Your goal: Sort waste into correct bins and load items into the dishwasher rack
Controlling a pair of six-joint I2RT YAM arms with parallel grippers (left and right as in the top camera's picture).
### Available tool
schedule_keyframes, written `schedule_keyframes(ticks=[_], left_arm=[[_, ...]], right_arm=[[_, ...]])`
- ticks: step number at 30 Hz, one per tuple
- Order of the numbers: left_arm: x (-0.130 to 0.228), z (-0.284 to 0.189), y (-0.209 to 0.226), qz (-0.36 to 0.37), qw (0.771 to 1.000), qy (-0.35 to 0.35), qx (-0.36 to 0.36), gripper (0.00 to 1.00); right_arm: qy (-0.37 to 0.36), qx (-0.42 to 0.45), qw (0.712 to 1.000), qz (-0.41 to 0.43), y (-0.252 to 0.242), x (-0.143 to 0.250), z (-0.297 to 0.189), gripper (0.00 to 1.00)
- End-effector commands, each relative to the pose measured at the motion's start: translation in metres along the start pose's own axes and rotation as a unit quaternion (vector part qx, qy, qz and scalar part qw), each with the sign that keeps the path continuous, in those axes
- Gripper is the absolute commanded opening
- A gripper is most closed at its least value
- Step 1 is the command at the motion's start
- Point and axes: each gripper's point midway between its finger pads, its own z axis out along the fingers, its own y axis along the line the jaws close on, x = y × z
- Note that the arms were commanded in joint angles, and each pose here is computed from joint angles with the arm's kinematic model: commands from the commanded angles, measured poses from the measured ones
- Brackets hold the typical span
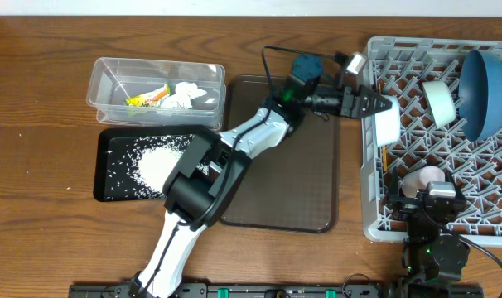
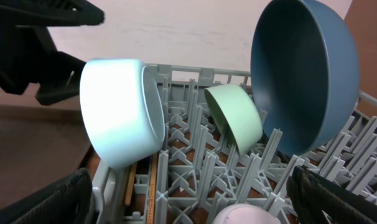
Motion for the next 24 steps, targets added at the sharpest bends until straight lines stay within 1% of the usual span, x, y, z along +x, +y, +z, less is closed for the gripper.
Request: schedule_keyframes(ticks=[1, 10, 14, 17, 19, 20, 21, 22, 24], left_arm=[[-0.017, -0.016, 0.003, 0.005, 1.000, -0.010, 0.002, 0.87], [-0.050, -0.083, -0.002, 0.001, 1.000, -0.013, 0.014, 0.90], [-0.069, -0.101, -0.024, 0.005, 0.999, -0.038, 0.001, 0.90], [-0.078, -0.108, -0.042, 0.014, 0.998, -0.055, -0.027, 0.90], [-0.078, -0.115, -0.046, 0.011, 0.995, -0.066, -0.077, 0.90], [-0.076, -0.122, -0.043, 0.005, 0.990, -0.073, -0.118, 0.91], [-0.071, -0.134, -0.035, -0.001, 0.980, -0.081, -0.183, 0.90], [-0.065, -0.153, -0.024, -0.007, 0.960, -0.091, -0.265, 0.91], [-0.049, -0.195, -0.012, -0.021, 0.909, -0.100, -0.404, 0.91]], right_arm=[[-0.002, -0.002, 1.000, -0.005, 0.001, 0.000, 0.000, 0.99], [-0.002, -0.002, 1.000, -0.005, 0.001, 0.000, 0.000, 0.99], [-0.001, -0.002, 1.000, -0.005, 0.001, 0.000, 0.000, 0.99], [-0.001, -0.002, 1.000, -0.005, 0.001, 0.000, 0.000, 0.99], [-0.002, -0.002, 1.000, -0.005, 0.001, 0.000, 0.000, 0.99], [-0.001, -0.002, 1.000, -0.005, 0.001, 0.000, 0.000, 0.99], [-0.001, -0.002, 1.000, -0.005, 0.001, 0.000, 0.000, 0.99], [-0.001, -0.002, 1.000, -0.005, 0.001, 0.000, 0.000, 0.99], [-0.002, -0.002, 1.000, -0.005, 0.001, 0.000, 0.000, 0.99]])
